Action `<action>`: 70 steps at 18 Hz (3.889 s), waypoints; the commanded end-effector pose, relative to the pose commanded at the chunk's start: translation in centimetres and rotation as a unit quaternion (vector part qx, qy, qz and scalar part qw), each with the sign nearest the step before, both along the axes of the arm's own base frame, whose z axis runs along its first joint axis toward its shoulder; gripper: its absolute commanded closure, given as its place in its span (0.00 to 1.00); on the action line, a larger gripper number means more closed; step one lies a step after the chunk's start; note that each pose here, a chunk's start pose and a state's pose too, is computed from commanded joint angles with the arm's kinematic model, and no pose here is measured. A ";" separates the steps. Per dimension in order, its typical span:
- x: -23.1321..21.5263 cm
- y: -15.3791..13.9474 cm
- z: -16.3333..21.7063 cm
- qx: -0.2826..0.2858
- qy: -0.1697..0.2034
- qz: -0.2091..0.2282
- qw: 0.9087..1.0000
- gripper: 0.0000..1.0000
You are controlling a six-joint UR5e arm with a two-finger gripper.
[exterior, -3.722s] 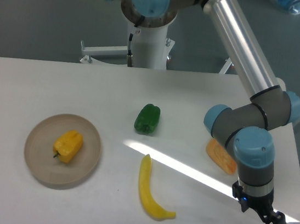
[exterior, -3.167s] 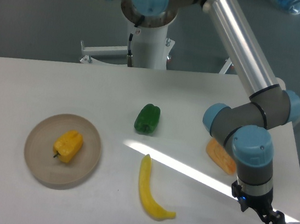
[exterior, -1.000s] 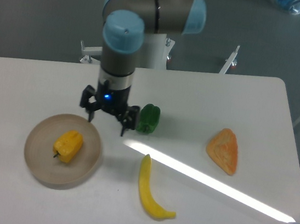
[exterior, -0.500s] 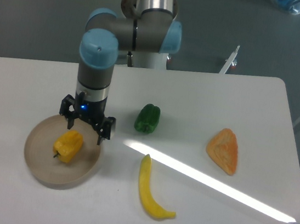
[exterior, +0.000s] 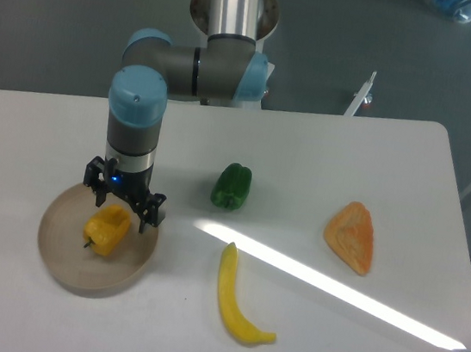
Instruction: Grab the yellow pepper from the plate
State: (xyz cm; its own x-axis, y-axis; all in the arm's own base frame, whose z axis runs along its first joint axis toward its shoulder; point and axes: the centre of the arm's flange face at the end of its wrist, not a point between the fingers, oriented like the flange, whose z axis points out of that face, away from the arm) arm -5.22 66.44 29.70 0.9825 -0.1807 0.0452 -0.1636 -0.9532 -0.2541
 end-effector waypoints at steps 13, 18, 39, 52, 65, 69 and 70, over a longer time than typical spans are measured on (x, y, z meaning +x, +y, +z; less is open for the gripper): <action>3.4 0.7 -3.1 -0.025 0.026 -0.042 0.998 0.00; 3.3 0.9 -3.4 -0.022 0.028 -0.041 0.998 0.00; -5.1 -1.1 6.3 0.045 0.070 -0.042 0.996 0.63; -26.8 -8.3 10.9 -0.003 0.137 -0.112 0.984 0.63; -33.0 -6.8 11.0 -0.016 0.178 -0.122 0.976 0.63; -33.8 -7.2 10.9 -0.016 0.177 -0.117 0.977 0.63; -33.8 -7.2 10.8 -0.016 0.176 -0.117 0.977 0.63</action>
